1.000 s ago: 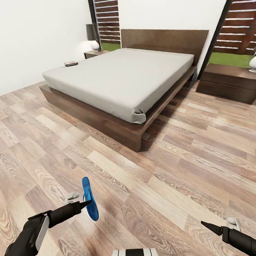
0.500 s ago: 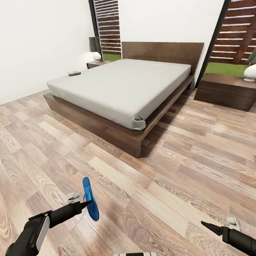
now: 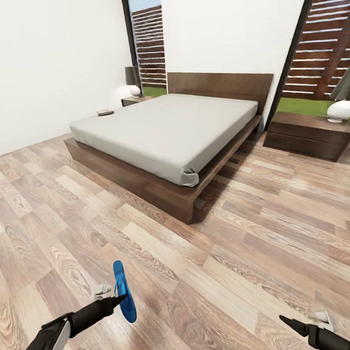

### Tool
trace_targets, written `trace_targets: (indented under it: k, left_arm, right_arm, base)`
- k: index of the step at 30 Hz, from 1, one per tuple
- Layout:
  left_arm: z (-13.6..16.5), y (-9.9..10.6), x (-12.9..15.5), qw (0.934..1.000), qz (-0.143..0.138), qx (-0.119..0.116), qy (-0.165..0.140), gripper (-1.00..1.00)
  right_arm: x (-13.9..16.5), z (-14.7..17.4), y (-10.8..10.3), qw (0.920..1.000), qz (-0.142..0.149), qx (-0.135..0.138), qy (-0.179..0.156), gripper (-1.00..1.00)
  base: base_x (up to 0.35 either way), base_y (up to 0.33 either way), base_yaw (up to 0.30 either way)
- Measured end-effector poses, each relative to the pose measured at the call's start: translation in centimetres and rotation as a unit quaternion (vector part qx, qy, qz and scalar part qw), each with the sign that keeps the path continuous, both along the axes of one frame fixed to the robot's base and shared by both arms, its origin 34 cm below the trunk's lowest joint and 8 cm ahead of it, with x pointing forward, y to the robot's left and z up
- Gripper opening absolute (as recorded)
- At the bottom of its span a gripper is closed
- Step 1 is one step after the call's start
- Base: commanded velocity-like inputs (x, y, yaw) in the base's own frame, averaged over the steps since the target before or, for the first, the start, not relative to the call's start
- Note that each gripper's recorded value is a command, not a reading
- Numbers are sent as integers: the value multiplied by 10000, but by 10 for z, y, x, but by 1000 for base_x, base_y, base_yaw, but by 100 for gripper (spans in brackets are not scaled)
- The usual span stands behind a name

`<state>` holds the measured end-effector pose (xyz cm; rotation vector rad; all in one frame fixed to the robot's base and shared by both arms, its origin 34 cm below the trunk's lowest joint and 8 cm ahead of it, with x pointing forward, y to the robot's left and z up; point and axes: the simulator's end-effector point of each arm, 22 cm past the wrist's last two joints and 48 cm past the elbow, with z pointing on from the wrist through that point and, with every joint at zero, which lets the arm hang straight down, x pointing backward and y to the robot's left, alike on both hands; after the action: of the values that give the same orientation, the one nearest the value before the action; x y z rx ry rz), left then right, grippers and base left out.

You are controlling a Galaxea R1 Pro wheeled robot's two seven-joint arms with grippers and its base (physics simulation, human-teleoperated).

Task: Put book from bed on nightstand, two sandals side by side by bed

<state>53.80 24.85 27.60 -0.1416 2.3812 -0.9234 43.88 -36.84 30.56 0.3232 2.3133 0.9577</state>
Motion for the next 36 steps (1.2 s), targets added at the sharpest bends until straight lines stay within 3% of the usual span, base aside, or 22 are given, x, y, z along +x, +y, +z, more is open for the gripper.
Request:
trace_targets:
  k: [6, 12, 20, 28, 36]
  left_arm:
    - [-2, -2, -9, 10000, 32, -34, 24, -100]
    - [1, -5, -14, 10000, 33, -57, 42, -100]
    - [15, -4, -6, 9996, 6, 61, -283, -100]
    - [16, -5, -13, 9995, 23, 91, -301, -100]
    - [29, -5, -7, 9984, 49, 145, -542, -100]
  right_arm:
    - [-6, -2, -4, 9999, -59, -93, -92, 100]
    - [-8, 1, -1, 9997, 90, -198, -118, 100]
    - [-6, 9, 0, 9992, 188, -268, -221, 100]
    - [0, 22, 0, 9987, 184, -271, -383, 100]
    - [5, 34, 0, 9979, 181, -286, -559, 100]
  base:
    - [0, 0, 0]
    - [0, 0, 0]
    - [0, 0, 0]
    - [0, 0, 0]
    - [0, 0, 0]
